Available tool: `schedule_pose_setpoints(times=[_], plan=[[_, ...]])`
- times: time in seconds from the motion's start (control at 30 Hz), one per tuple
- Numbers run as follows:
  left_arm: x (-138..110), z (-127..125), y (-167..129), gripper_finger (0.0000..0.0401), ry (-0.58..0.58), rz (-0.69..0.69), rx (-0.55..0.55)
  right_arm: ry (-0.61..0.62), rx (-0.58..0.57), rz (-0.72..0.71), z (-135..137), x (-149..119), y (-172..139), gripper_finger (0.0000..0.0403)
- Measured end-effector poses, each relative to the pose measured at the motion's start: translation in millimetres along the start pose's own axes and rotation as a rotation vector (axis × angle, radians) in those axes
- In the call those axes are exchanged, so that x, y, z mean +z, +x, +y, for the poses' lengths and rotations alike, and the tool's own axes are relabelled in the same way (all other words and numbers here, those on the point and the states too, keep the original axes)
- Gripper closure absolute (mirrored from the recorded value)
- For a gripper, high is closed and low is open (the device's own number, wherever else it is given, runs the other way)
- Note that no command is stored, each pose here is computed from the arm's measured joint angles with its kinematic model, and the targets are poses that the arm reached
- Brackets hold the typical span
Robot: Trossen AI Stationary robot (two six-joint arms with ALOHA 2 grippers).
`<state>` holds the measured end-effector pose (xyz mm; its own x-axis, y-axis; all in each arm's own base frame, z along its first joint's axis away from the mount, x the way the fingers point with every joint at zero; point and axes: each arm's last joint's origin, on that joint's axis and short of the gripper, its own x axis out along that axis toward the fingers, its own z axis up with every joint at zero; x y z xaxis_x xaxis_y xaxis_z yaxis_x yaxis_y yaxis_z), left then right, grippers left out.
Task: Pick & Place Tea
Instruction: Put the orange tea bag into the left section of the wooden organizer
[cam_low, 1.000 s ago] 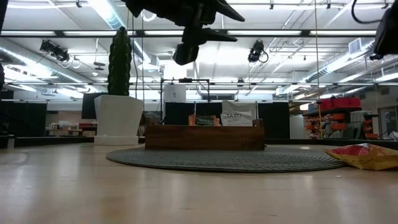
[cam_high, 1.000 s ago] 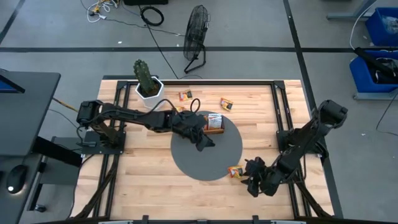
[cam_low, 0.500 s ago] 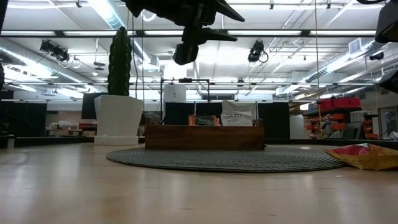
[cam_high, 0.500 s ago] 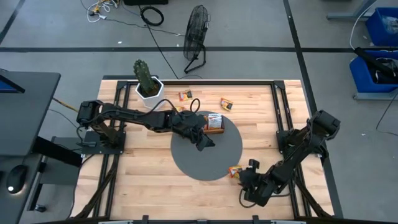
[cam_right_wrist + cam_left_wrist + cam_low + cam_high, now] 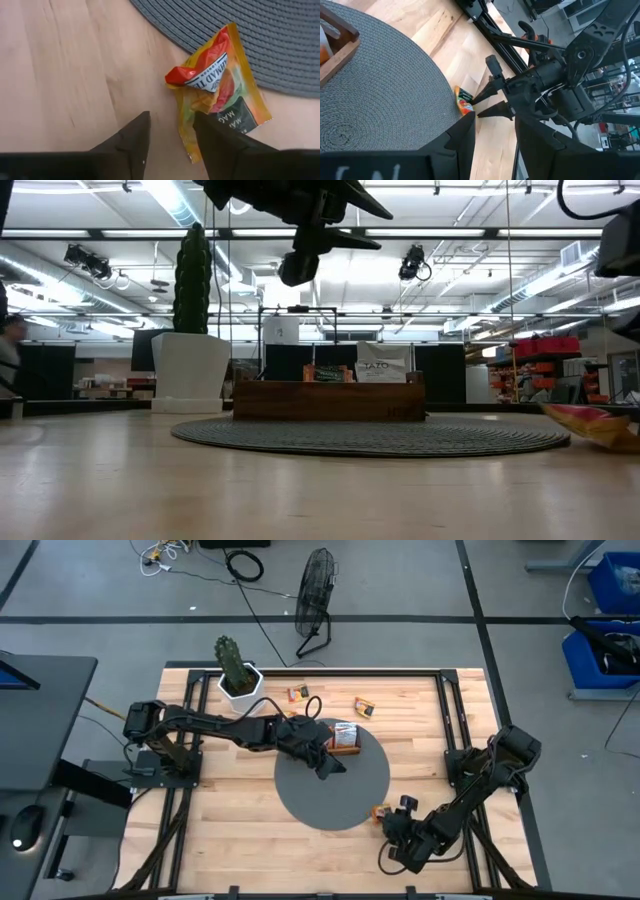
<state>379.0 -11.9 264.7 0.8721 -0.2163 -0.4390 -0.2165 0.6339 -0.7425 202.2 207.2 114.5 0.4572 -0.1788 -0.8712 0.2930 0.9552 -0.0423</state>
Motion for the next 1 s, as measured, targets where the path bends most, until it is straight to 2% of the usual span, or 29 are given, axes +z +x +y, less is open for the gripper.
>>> schedule_pose_setpoints(times=[0.13, 0.37, 0.47, 0.63, 0.83, 1.0], plan=[[0, 0, 0, 0.0259, 0.000, 0.000, 0.000, 0.040, 0.003, 0.009, 0, 0, 0, 0.0273], [1, 0, 0, 0.0259, -0.007, -0.002, 0.000, 0.060, 0.013, 0.020, 3, 4, -2, 0.0391], [1, 0, 0, 0.0259, -0.021, -0.003, 0.000, 0.053, -0.010, 0.048, 5, 7, -6, 0.0392], [1, 0, 0, 0.0259, -0.104, -0.004, -0.002, -0.028, -0.082, 0.079, 8, 18, -22, 0.0400], [2, -2, 0, 0.0259, -0.188, 0.004, -0.031, -0.171, -0.135, 0.034, 14, 34, -39, 0.0401], [4, -4, -1, 0.0259, -0.232, 0.005, -0.071, -0.304, -0.252, 0.010, 9, 44, -53, 0.0402]])
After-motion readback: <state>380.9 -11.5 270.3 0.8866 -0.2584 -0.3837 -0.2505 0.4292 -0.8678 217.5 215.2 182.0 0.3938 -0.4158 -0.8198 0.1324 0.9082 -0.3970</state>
